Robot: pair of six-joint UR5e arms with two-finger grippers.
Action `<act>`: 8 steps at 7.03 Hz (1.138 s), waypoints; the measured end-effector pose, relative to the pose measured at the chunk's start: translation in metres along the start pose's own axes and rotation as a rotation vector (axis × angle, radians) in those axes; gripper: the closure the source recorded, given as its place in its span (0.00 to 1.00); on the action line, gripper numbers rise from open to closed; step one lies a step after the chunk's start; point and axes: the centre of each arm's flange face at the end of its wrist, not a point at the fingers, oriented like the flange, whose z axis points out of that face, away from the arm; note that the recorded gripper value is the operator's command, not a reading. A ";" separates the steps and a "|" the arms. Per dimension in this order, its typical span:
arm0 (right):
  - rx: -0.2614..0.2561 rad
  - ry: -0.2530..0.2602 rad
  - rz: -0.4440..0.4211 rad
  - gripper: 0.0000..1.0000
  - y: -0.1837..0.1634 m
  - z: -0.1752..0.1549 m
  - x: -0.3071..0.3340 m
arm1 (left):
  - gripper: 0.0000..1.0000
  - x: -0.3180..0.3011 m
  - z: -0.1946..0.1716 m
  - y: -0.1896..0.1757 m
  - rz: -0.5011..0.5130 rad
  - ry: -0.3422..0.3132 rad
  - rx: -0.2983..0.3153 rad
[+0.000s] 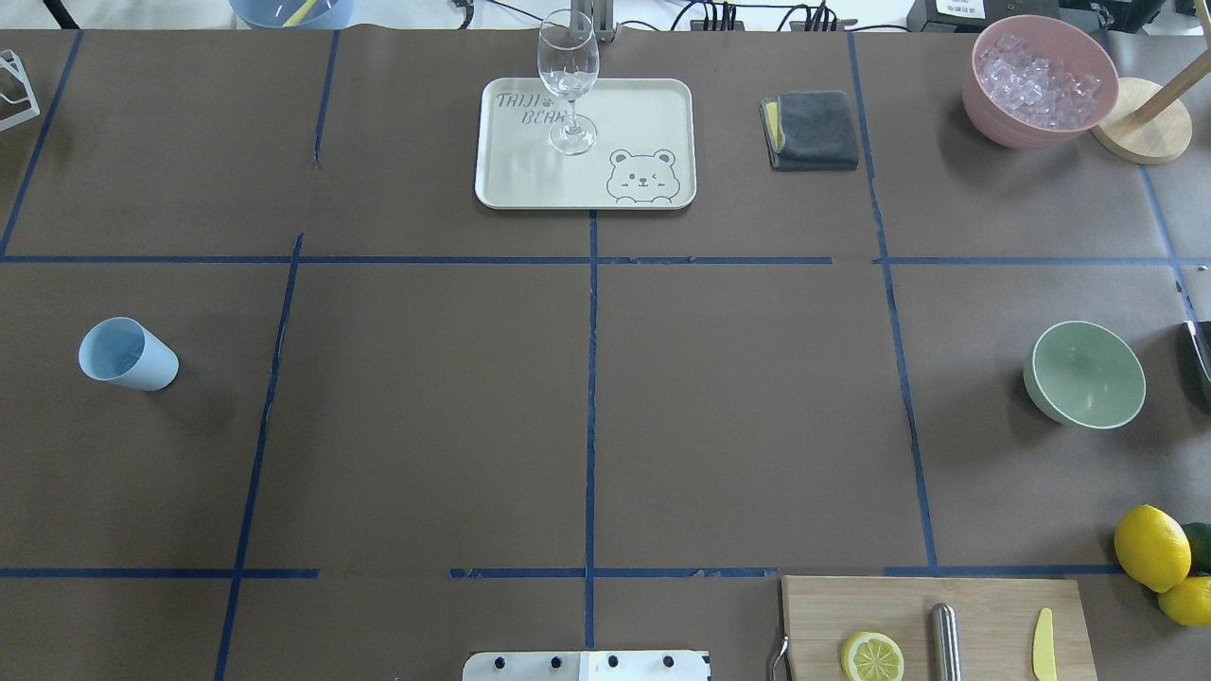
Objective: Pour ice into bowl
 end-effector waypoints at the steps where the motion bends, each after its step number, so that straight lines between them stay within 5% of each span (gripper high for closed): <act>1: -0.003 0.017 -0.003 0.00 -0.001 0.016 -0.012 | 0.00 0.001 0.002 0.000 0.002 -0.001 -0.004; 4: 0.012 0.080 -0.013 0.00 -0.005 0.066 -0.020 | 0.00 0.005 0.001 0.002 0.009 -0.004 -0.005; 8: 0.037 0.031 0.031 0.04 0.003 0.119 -0.025 | 0.00 0.012 -0.006 0.002 0.023 -0.003 0.010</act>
